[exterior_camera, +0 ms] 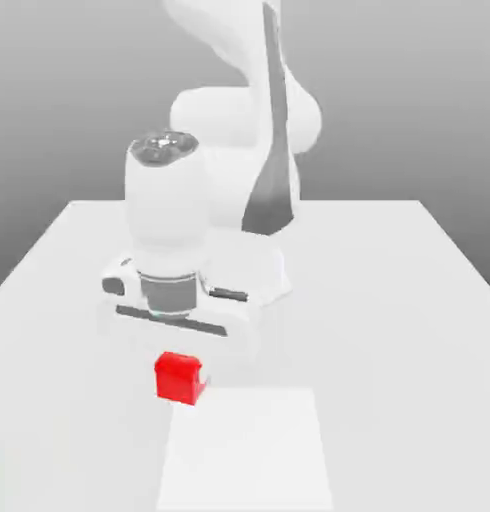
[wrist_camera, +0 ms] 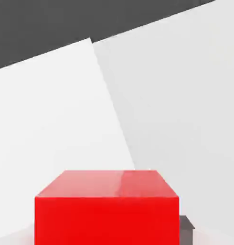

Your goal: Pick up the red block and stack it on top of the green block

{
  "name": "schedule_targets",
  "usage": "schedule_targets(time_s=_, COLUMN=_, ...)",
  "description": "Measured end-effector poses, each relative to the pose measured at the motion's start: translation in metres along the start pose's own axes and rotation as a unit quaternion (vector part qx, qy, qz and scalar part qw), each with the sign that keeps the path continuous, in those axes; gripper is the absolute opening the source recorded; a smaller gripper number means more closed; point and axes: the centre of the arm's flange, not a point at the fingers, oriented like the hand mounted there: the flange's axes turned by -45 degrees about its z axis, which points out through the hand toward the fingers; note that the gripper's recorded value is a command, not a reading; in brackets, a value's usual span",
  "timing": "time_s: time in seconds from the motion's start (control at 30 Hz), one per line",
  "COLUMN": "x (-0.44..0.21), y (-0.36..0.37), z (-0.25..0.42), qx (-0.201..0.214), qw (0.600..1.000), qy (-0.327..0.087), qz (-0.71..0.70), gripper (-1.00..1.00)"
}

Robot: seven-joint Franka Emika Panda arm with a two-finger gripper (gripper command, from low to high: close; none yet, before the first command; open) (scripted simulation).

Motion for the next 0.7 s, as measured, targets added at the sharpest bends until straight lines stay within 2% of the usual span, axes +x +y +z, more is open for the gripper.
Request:
schedule_targets(time_s=0.23, x=0.086, y=0.061, z=-0.013, qx=0.0, qw=0.978, qy=0.0, qz=0.206, gripper=-1.0)
schedule_targets(time_s=0.43, x=0.147, y=0.139, z=-0.023, qx=0.003, qw=0.924, qy=-0.002, qz=0.382, gripper=-1.0)
schedule_targets(time_s=0.57, x=0.157, y=0.153, z=0.025, qx=0.003, qw=0.912, qy=-0.002, qz=0.41, gripper=-1.0)
schedule_targets(time_s=0.6, x=0.156, y=0.153, z=0.035, qx=0.003, qw=0.912, qy=-0.002, qz=0.411, gripper=1.0)
schedule_targets(time_s=0.7, x=0.156, y=0.153, z=0.035, qx=0.003, qw=0.912, qy=-0.002, qz=0.411, gripper=1.0)
